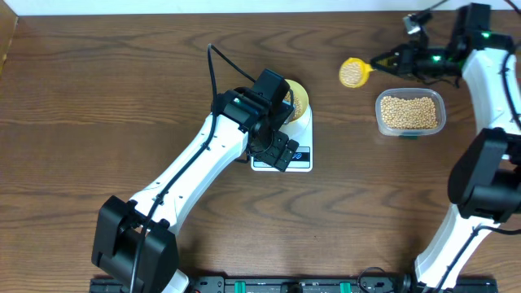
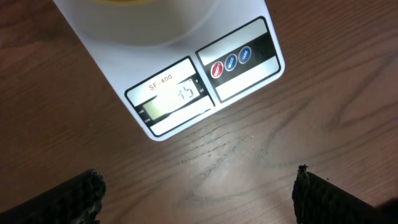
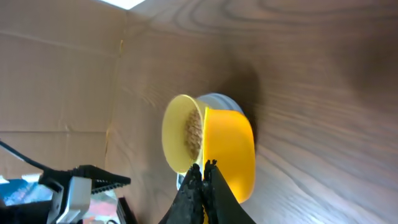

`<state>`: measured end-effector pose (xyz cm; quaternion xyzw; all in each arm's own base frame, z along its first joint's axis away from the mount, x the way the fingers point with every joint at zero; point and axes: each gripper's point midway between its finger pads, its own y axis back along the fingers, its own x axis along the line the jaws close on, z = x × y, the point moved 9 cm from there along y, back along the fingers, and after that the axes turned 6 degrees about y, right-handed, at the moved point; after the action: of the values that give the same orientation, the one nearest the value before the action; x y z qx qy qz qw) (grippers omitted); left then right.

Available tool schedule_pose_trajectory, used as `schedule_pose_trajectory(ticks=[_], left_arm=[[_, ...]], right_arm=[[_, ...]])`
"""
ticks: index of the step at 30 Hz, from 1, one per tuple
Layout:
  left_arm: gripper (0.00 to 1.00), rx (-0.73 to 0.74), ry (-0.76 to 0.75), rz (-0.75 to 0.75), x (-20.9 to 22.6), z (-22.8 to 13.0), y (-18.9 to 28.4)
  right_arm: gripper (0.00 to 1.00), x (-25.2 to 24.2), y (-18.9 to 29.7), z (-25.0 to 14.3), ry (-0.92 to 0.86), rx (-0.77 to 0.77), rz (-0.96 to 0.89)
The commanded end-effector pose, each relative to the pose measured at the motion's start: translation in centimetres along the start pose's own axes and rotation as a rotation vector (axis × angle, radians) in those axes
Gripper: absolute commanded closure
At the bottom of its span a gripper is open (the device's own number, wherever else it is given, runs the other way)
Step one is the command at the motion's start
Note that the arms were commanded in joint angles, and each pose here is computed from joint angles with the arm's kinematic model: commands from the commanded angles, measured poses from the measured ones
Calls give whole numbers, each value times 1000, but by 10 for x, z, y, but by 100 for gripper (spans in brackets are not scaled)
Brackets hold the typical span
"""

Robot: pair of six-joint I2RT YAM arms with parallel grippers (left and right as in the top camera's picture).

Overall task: Scoop item into bowl and weigh 50g on scale
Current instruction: 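Lift the filled scoop and carry it left over the yellow bowl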

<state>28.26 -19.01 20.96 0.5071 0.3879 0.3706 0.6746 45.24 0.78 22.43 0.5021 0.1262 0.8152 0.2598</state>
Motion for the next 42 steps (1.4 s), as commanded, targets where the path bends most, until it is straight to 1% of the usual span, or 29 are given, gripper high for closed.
schedule_pose_trajectory(ticks=[1,13,20,27,32,42], left_arm=[[2,11,9,16,3,0,-4],[2,11,9,16,3,0,-3],[2,11,9,16,3,-1,-4],[2,11,9,16,3,0,-3],[2,11,9,16,3,-1,-4],[2,11,9,16,3,0,-3]], right_arm=[[99,13,-18,3,-5,19,55],[99,45,-63,3,109,68,106],[99,51,-77,2,152,84,59],[99,58,-85,2,180,89,69],[99,60,-94,0,199,101,25],[99,75,-118,-9,240,147,-11]])
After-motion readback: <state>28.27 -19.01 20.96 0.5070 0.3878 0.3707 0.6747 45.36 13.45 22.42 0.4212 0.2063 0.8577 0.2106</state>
